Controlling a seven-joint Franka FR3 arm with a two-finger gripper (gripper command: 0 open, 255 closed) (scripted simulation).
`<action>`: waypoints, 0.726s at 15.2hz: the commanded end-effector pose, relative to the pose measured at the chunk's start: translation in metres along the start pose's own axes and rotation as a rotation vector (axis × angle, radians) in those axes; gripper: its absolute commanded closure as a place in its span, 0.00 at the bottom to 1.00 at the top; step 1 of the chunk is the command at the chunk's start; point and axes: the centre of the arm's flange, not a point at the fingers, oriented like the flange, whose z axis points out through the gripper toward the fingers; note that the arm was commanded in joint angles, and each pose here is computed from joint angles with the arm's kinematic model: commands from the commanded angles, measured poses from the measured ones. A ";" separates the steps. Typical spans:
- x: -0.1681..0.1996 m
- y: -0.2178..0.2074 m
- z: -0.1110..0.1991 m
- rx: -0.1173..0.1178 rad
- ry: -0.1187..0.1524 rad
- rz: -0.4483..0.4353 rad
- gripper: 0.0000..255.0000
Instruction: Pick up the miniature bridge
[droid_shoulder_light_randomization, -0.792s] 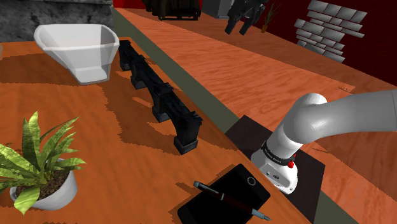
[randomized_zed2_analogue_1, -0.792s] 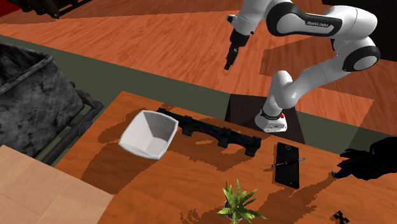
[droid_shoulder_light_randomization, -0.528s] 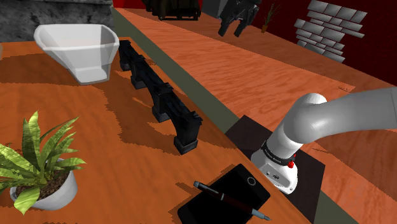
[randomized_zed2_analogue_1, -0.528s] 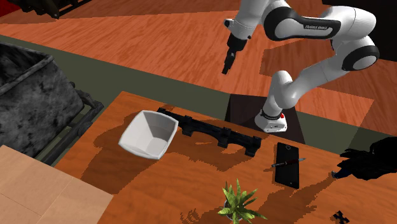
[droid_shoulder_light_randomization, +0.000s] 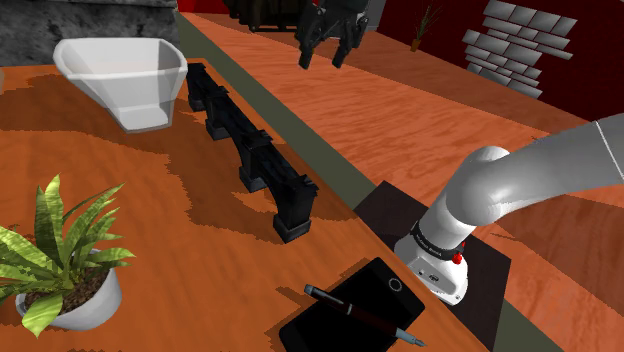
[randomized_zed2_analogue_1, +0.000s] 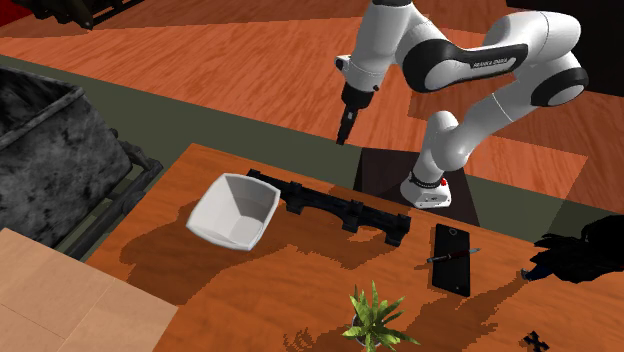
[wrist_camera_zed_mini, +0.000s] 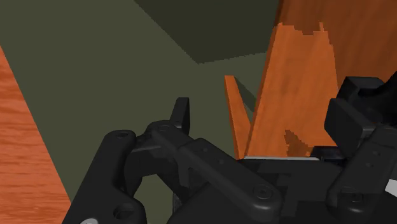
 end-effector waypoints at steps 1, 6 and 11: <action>0.006 -0.027 0.008 -0.008 -0.015 0.011 0.00; 0.018 -0.093 0.030 -0.031 -0.051 0.036 0.00; 0.032 -0.157 0.053 -0.054 -0.087 0.060 0.00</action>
